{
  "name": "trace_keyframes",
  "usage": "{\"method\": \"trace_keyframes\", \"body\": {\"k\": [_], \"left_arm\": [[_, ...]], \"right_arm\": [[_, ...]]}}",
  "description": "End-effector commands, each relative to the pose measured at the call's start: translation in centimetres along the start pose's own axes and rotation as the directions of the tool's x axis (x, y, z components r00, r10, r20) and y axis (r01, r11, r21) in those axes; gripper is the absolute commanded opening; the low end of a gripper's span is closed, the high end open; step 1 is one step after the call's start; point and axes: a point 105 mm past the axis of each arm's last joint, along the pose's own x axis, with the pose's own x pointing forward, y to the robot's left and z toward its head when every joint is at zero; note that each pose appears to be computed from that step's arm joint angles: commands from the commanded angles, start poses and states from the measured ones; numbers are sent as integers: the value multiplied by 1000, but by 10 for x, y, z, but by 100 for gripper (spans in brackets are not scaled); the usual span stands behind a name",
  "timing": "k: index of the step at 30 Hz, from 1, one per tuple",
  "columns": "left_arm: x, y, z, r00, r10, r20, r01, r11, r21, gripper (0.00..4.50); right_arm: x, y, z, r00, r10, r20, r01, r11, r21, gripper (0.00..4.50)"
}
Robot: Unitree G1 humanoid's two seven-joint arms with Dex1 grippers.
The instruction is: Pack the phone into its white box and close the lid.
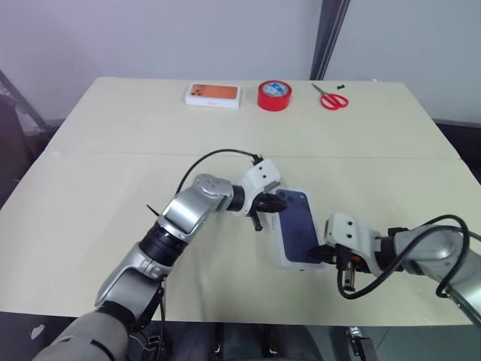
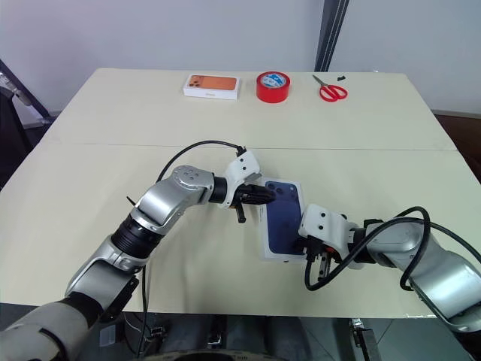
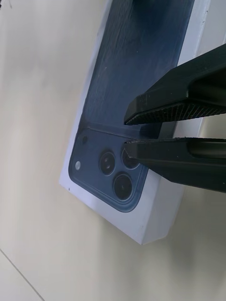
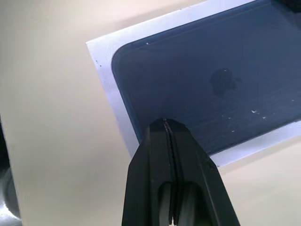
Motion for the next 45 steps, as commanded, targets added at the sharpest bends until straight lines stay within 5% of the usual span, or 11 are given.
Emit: {"method": "trace_keyframes", "body": {"k": [1, 12, 23, 45], "left_arm": [[2, -2, -32, 994, -1, -110, -4, 999, -43, 59], [-33, 7, 15, 986, 33, 166, -15, 994, -105, 59], [-33, -19, -26, 999, -37, 12, 37, 998, -49, 59], [-32, -20, -24, 999, -41, 18, 43, 997, -63, 59]], "right_arm": [[1, 2, 1, 1000, -2, -14, 2, 999, -34, 3], [-20, -38, -1, 984, -178, 5, 177, 983, 38, 3], [-1, -61, -30, 960, -261, -98, 270, 958, 98, 3], [-2, -42, -2, 984, -176, 12, 174, 981, 87, 3]]}}
